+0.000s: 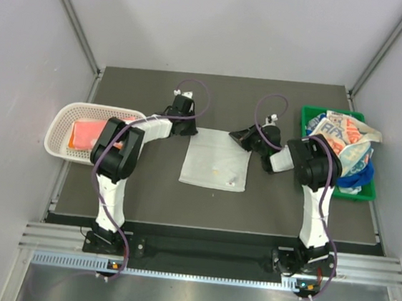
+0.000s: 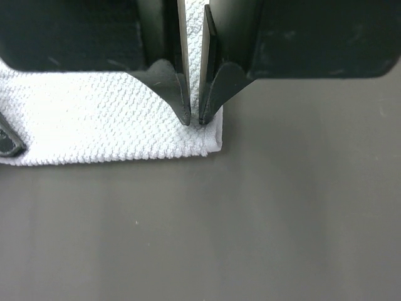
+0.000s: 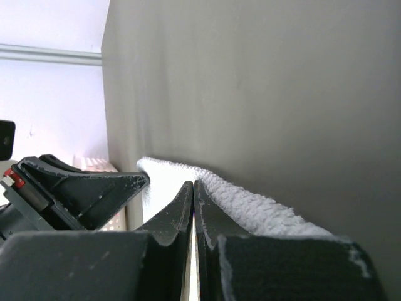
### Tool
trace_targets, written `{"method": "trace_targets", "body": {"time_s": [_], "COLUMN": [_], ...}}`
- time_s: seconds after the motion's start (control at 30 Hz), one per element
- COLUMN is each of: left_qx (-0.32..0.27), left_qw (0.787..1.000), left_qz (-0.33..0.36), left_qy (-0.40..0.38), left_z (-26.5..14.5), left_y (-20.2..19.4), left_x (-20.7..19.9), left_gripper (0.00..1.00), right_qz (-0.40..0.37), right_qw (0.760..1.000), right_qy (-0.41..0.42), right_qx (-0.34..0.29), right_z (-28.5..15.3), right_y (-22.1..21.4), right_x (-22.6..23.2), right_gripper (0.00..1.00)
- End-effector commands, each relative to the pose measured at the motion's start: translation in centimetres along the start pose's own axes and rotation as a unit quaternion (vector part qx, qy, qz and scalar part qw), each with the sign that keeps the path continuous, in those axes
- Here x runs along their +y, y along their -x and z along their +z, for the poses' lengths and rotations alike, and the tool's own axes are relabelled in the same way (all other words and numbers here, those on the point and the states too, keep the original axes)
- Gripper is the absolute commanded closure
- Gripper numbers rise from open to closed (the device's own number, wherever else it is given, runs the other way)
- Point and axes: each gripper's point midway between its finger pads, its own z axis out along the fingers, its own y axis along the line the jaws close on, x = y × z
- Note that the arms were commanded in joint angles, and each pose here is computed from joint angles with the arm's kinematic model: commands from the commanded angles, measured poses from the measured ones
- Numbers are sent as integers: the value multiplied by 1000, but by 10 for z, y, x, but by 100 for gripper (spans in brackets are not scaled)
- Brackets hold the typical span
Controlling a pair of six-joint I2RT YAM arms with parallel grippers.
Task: Fold and stack the towels
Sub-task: Fold the towel
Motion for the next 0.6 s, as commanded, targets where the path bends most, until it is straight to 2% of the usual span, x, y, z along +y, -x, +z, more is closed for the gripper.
{"method": "trace_targets", "body": {"time_s": [0.0,0.3,0.57], "left_qx": [13,21,18], "left_qw": [999,998,998], "left_qz": [-5,-10,-13], "left_qy": [39,62,61], "left_z": [10,12,9], "left_y": [-6,-14,-9], "left_x": [19,29,28], "left_gripper": [85,87,87], "right_qz": [-4,32,28], "right_qw": [999,998,998], "right_qy": [25,26,27], "right_qx": [-20,-47,-53], "right_z": [-8,-25,-31], "right_y": [17,45,63], "right_x": [14,7,13], "right_gripper": [100,100,100]}}
